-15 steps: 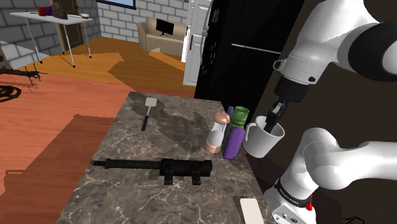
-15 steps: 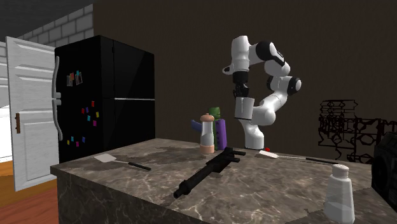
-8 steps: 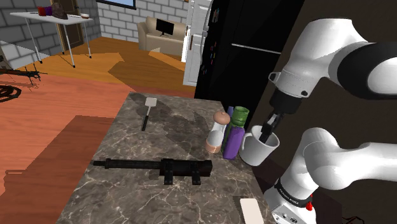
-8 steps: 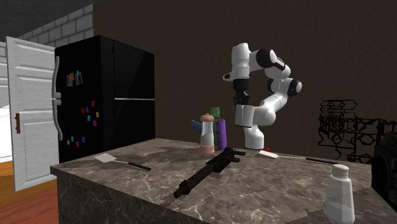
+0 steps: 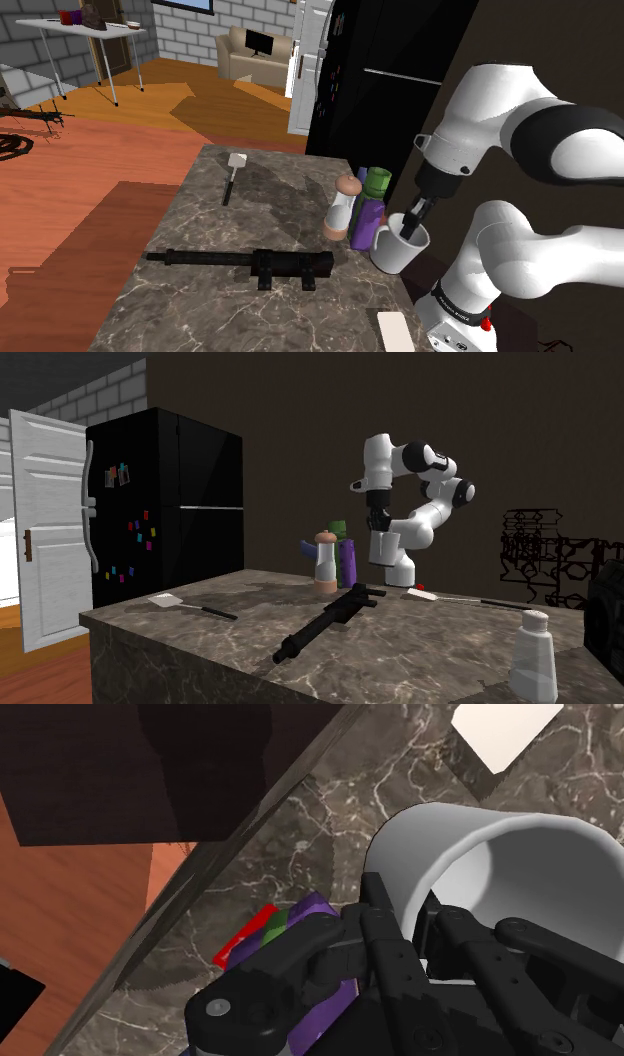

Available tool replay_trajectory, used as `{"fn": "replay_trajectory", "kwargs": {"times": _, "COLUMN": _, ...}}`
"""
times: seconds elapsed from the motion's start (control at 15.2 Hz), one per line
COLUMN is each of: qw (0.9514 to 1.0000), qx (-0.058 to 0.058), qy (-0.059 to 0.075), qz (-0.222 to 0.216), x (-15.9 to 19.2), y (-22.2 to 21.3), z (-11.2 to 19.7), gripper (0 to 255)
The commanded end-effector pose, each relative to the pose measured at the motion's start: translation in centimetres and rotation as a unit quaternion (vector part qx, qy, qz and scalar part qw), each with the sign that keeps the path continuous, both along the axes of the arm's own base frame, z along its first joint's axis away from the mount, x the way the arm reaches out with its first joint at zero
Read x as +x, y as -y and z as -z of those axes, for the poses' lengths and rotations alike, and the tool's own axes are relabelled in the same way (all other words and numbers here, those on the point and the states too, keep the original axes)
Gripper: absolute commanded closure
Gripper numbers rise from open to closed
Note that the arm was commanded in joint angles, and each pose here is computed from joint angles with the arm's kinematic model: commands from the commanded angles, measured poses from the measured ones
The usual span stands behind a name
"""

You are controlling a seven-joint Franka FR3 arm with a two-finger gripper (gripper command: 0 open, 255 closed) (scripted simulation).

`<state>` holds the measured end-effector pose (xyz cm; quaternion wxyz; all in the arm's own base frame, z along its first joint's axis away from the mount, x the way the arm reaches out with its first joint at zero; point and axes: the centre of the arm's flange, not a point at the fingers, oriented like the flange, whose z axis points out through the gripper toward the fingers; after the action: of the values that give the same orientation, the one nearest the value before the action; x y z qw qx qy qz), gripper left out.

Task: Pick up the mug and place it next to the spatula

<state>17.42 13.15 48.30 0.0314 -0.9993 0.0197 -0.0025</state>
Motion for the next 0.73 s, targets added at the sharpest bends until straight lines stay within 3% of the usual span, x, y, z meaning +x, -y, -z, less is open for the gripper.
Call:
{"fn": "replay_trajectory", "kwargs": {"times": 0.0, "qw": 1.0000, "qx": 0.000, "qy": 0.000, "qz": 0.000, "x": 0.1, "y": 0.0, "z": 1.0, "gripper": 255}}
{"fn": "replay_trajectory", "kwargs": {"times": 0.66, "qw": 1.0000, "qx": 0.000, "qy": 0.000, "qz": 0.000, "x": 0.1, "y": 0.0, "z": 6.3, "gripper": 255}}
